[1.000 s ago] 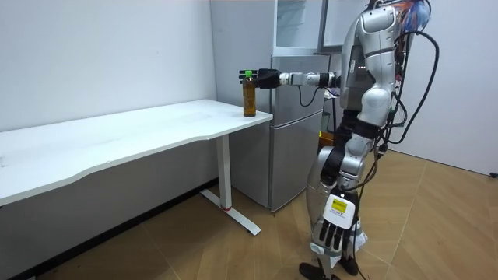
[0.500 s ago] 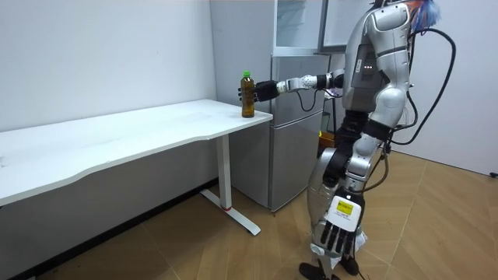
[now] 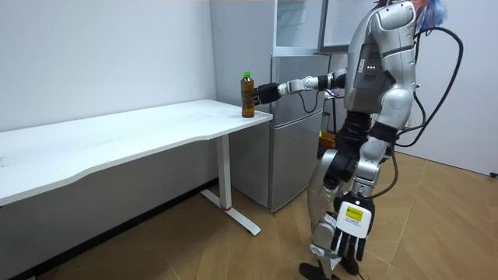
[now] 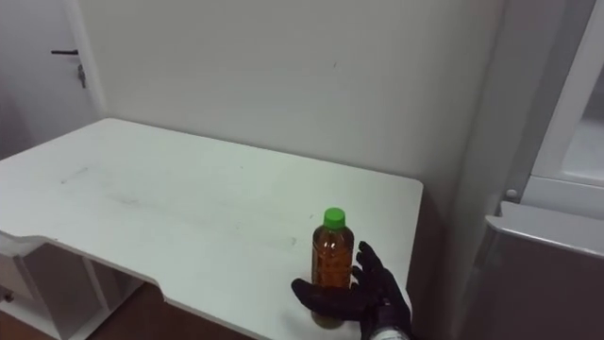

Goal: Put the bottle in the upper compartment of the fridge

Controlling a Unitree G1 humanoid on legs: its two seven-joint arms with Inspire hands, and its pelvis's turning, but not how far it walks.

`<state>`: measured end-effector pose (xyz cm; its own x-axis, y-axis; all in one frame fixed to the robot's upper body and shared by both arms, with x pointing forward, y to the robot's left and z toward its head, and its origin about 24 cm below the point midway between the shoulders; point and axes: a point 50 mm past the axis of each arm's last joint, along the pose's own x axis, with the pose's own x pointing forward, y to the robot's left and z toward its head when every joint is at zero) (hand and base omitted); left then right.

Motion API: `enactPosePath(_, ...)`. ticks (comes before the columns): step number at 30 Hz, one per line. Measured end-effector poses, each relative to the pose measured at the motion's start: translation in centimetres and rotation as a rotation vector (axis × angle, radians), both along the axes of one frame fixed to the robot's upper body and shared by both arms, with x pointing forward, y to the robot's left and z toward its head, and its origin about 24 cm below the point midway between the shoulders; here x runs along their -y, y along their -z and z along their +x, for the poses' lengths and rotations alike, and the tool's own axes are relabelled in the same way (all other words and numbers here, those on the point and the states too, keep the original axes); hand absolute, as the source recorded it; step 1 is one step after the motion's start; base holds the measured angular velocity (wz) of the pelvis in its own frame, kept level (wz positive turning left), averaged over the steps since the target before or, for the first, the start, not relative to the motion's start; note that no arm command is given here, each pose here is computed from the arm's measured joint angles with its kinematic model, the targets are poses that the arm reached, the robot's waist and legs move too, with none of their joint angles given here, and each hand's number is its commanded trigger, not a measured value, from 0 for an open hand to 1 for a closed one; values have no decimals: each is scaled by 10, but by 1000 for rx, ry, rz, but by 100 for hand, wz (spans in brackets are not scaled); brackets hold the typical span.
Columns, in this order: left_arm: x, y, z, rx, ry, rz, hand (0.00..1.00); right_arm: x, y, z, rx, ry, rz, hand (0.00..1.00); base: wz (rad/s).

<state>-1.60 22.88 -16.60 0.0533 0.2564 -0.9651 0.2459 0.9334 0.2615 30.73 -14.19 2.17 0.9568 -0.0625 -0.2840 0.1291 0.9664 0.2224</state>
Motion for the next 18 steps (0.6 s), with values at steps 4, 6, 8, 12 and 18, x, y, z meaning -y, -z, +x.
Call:
enactPosePath(4, 0, 0, 1, 5, -1, -1, 0, 4, 0, 0, -12, 55, -15, 0, 0)
enactPosePath(6, 0, 0, 1, 8, 0, -2, 0, 8, 0, 0, -13, 80, -18, 0, 0)
enactPosePath(8, 1, 0, 0, 7, 0, -3, 0, 12, -1, 1, -13, 113, -30, 0, 0)
enactPosePath(12, 1, 0, 0, 9, 1, -5, 0, 17, -4, 2, 4, 130, -71, 0, 1)
enactPosePath(18, 0, -1, -4, 8, -4, -4, 0, 19, -16, 9, 49, 140, -93, 0, 2)
